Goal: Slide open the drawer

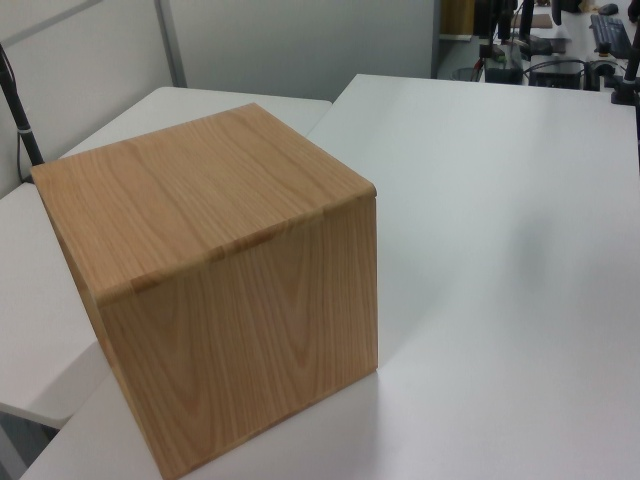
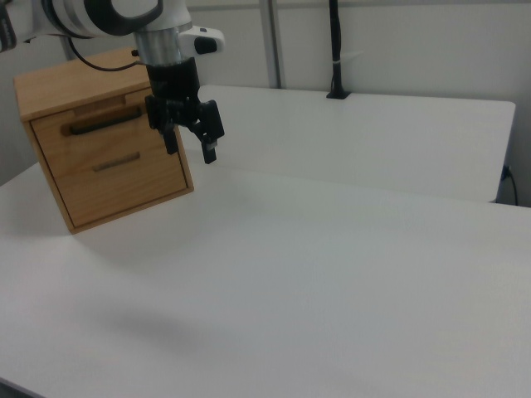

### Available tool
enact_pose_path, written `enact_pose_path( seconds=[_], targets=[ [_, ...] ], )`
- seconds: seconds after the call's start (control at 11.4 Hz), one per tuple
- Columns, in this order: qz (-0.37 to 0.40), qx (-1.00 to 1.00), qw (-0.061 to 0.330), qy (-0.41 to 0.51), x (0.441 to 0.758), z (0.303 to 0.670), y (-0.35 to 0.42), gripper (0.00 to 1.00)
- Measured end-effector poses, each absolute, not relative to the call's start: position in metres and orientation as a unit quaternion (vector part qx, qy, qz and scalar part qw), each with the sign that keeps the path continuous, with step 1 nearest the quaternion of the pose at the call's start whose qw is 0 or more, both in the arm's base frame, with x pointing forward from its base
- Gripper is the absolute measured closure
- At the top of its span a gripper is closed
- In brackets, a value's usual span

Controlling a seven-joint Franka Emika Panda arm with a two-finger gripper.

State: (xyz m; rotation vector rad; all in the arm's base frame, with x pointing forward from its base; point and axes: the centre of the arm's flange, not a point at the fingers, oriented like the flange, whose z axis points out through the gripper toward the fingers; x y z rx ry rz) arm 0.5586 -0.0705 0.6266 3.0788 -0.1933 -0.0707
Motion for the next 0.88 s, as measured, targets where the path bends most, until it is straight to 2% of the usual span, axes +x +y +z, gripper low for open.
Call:
enact_pose_path(
  seconds=[0.88],
  targets=[
    [-0.025,0.998,0.028,-0.042,0.563,0.623,-0.048,0.0]
  ],
)
